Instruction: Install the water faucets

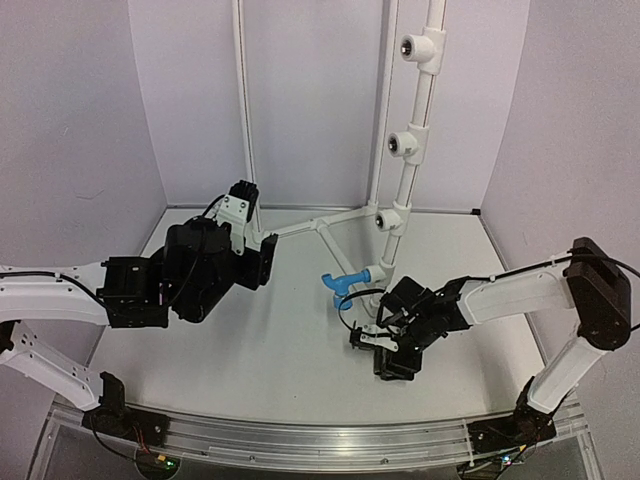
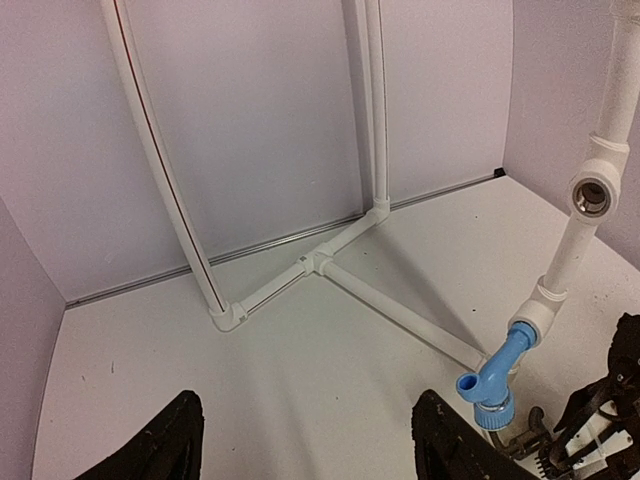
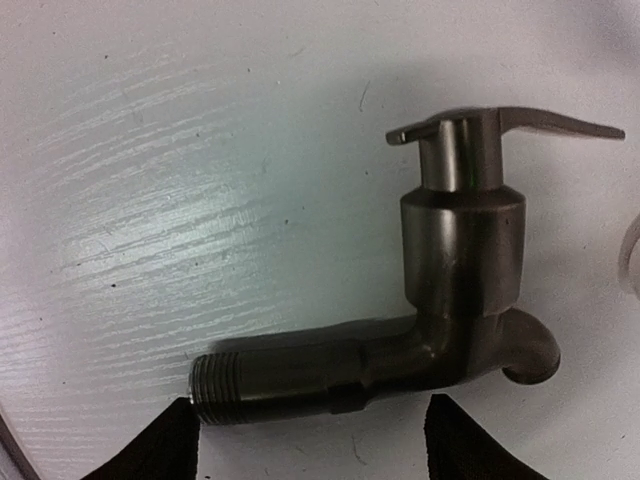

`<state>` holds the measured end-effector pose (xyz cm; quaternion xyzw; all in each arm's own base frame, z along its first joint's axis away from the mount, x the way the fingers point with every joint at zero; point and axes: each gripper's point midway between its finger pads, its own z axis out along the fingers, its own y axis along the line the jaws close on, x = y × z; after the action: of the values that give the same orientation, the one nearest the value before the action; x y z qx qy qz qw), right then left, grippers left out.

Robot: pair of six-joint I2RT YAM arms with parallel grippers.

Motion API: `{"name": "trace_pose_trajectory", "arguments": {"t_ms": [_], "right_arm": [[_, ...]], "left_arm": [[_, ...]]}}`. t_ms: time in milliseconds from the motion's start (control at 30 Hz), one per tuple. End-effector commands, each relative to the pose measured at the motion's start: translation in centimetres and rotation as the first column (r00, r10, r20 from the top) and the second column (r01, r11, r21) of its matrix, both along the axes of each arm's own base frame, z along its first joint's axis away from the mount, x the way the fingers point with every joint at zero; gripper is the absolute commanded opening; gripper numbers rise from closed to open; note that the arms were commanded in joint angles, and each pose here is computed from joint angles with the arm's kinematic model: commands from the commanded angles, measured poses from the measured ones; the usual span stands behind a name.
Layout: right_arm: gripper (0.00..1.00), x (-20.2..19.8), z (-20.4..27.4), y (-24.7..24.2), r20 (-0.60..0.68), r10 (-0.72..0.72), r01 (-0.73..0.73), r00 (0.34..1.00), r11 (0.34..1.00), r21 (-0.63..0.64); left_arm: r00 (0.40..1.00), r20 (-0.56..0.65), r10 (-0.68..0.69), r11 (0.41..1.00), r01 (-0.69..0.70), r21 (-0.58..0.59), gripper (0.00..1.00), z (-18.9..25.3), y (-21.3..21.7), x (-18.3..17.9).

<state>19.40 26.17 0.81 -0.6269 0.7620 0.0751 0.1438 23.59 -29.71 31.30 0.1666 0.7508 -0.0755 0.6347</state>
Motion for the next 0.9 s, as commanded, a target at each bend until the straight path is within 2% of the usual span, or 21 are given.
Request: {"name": "trace_pose_trajectory", "arguments": {"t_ms": [0, 167, 400, 667, 800, 867], "right_arm": [[0.81, -0.4, 3.4, 0.1, 0.008, -0.032, 0.032, 0.999, 0.999, 0.040], [0.92, -0.7, 3.2, 0.1, -0.019, -0.020, 0.020, 1.000, 1.000, 0.012], [0.98, 0.6, 2.1, 2.1, -0.056, -0.065, 0.066, 0.996, 0.998, 0.008], [0.98, 0.6, 0.2, 3.3, -0.122, -0.072, 0.072, 0.990, 0.997, -0.003], [0.98, 1.6, -0.3, 4.4, -0.089, -0.096, 0.097, 0.991, 0.995, 0.005], [0.95, 2.0, -0.3, 5.1, -0.053, -0.096, 0.097, 0.994, 0.995, 0.014]], "left_arm": [[0.999, 0.007, 0.033, 0.998, -0.033, -0.047, 0.71, 1.4, 1.3, -0.1], [0.999, 0.011, 0.047, 0.998, -0.047, -0.050, 0.71, 1.6, 1.8, -0.1], [0.999, 0.011, 0.049, 0.997, -0.048, -0.058, 0.71, 1.8, 1.8, -0.1], [0.998, 0.016, 0.064, 0.995, -0.062, -0.084, 0.71, 2.6, 2.9, -0.3], [0.998, 0.017, 0.066, 0.995, -0.064, -0.080, 0.71, 2.6, 3.1, -0.3], [0.998, 0.017, 0.066, 0.995, -0.064, -0.078, 0.71, 2.6, 3.1, -0.3]]}}
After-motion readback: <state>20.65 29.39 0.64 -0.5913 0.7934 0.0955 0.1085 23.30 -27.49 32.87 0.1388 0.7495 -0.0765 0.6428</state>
